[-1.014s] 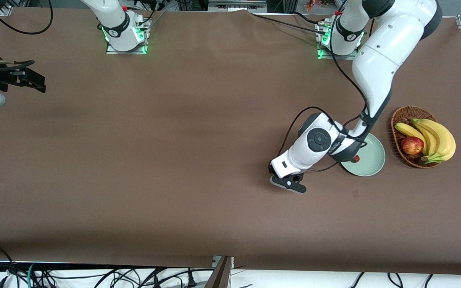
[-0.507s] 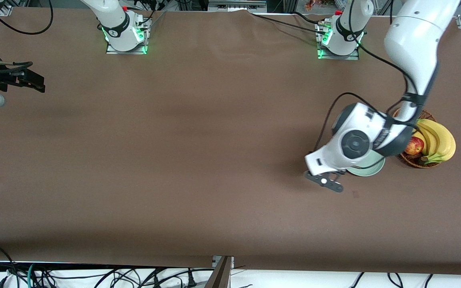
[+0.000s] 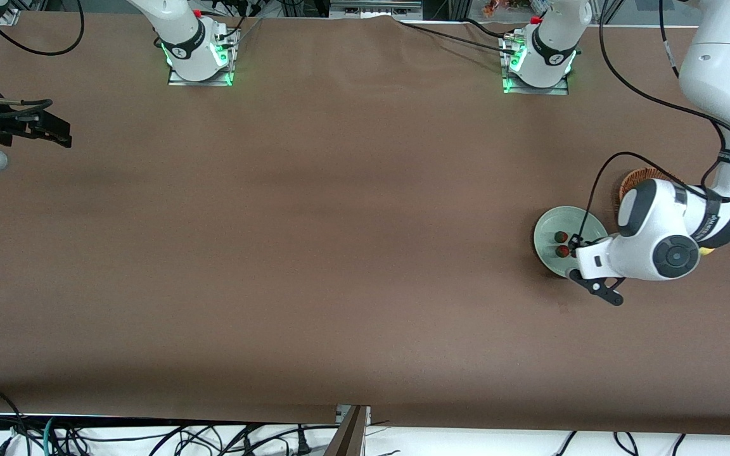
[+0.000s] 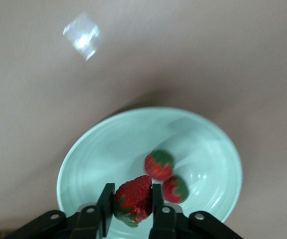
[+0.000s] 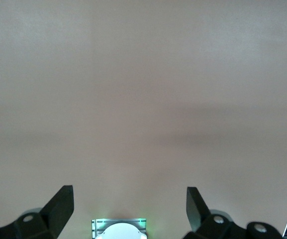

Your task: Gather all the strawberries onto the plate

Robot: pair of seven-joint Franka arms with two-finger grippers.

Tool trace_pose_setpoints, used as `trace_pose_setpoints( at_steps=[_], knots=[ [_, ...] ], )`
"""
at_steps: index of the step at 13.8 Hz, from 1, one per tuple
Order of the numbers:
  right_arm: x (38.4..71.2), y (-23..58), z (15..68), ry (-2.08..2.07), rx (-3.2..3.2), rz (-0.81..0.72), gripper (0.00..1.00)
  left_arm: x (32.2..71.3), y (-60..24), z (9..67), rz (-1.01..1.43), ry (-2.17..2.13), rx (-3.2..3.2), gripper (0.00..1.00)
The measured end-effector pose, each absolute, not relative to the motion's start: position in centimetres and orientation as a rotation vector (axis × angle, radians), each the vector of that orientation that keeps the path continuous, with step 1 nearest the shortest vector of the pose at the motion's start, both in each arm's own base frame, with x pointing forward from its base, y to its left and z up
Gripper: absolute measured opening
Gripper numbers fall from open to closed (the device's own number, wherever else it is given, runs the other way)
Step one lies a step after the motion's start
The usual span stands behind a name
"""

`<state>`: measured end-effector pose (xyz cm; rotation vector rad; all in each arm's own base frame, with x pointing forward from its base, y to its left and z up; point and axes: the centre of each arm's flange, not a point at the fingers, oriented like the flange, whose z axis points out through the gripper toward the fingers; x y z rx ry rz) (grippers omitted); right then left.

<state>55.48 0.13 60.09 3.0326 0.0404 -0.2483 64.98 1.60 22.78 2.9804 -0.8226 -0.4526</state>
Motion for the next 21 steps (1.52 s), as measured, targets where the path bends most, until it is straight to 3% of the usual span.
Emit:
trace_pose_setpoints(
  at_steps=[6,9,14,21],
  knots=[
    [55.5,-0.1,60.2,0.034,3.033,-0.243,1.0,65.2,-2.6,24.9,-0.391,-0.911,2.944,0.99],
    [55.5,-0.2,60.3,0.03,3.033,-0.242,1.0,65.0,-7.1,30.9,-0.335,-0.932,2.97,1.0],
    [55.5,-0.2,60.4,0.029,3.034,-0.237,1.0,62.4,-14.7,43.4,-0.247,-0.545,3.142,1.0],
    [56.2,-0.1,61.0,0.03,3.034,-0.212,1.0,62.5,-9.5,55.8,-0.28,-0.289,3.163,1.0]
  ],
)
